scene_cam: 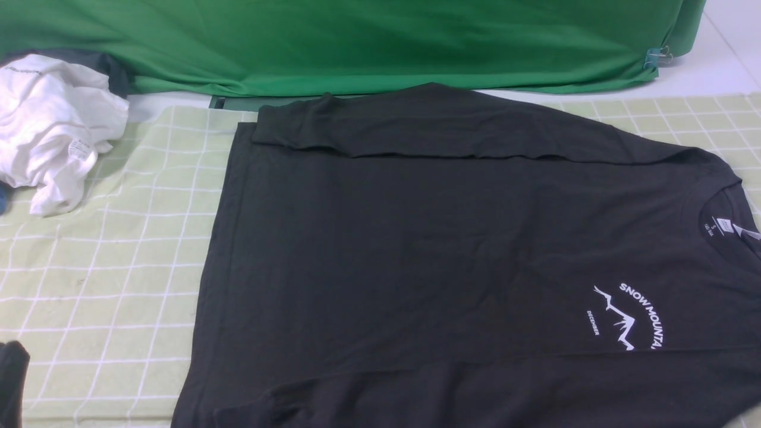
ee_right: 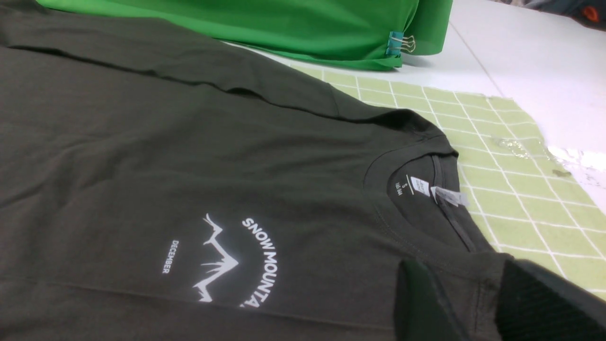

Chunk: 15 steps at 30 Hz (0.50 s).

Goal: Fold a long-sleeved shirt over a green coffee tablecloth.
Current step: 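Grasp the left edge of the dark T-shirt lying flat on the table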

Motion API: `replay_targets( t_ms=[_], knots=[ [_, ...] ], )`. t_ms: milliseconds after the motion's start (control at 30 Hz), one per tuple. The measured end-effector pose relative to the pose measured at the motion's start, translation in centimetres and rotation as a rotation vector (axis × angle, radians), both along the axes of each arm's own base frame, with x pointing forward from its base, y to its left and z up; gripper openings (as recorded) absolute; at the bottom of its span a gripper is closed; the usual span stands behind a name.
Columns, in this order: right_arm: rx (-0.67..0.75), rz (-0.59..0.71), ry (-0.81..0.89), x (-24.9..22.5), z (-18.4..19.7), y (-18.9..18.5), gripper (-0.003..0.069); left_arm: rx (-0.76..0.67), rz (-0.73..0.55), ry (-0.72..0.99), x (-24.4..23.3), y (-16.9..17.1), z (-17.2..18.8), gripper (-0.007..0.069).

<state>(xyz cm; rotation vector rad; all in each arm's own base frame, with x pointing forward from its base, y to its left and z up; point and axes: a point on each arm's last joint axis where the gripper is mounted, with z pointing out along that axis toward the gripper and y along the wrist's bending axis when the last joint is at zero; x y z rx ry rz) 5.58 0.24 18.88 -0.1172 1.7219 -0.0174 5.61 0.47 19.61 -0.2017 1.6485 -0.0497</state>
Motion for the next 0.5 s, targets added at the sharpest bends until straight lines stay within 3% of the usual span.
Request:
replay_targets(
  t_ms=[33, 67, 100, 133, 167, 200, 267, 367, 500],
  knots=[
    [0.001, 0.001, -0.008, 0.0, 0.0, 0.0, 0.0244, -0.039, 0.000, -0.012, 0.0, 0.0, 0.1, 0.0035],
    [0.065, 0.000, -0.034, 0.0, 0.3, 0.1, 0.0244, -0.269, 0.001, -0.074, 0.0, -0.1, 0.5, 0.0035],
    [0.065, 0.000, -0.034, 0.0, 0.3, 0.1, 0.0244, -0.269, 0.001, -0.074, 0.0, -0.2, 0.5, 0.0035],
    [0.258, -0.006, -0.055, 0.1, 0.6, 0.2, 0.0244, -0.566, 0.002, -0.132, 0.1, -0.2, 0.8, 0.0035],
    [0.341, -0.009, -0.061, 0.1, 0.8, 0.3, 0.0244, -0.717, 0.004, -0.152, 0.1, -0.2, 0.9, 0.0035],
    [0.438, -0.003, -0.075, 0.1, 0.9, 0.3, 0.0244, -0.853, 0.004, -0.166, 0.1, -0.3, 1.0, 0.0035],
    [0.676, -0.022, -0.089, 0.1, 1.3, 0.3, 0.0244, -0.996, 0.005, -0.179, 0.1, -0.3, 1.0, 0.0035],
    [0.824, -0.028, -0.094, 0.1, 1.5, 0.3, 0.0244, -0.969, 0.009, -0.181, 0.1, -0.2, 1.0, 0.0035],
    [0.867, -0.022, -0.120, 0.1, 1.7, 0.3, 0.0244, -0.877, 0.012, -0.185, 0.0, -0.1, 1.1, 0.0035]
  ],
)
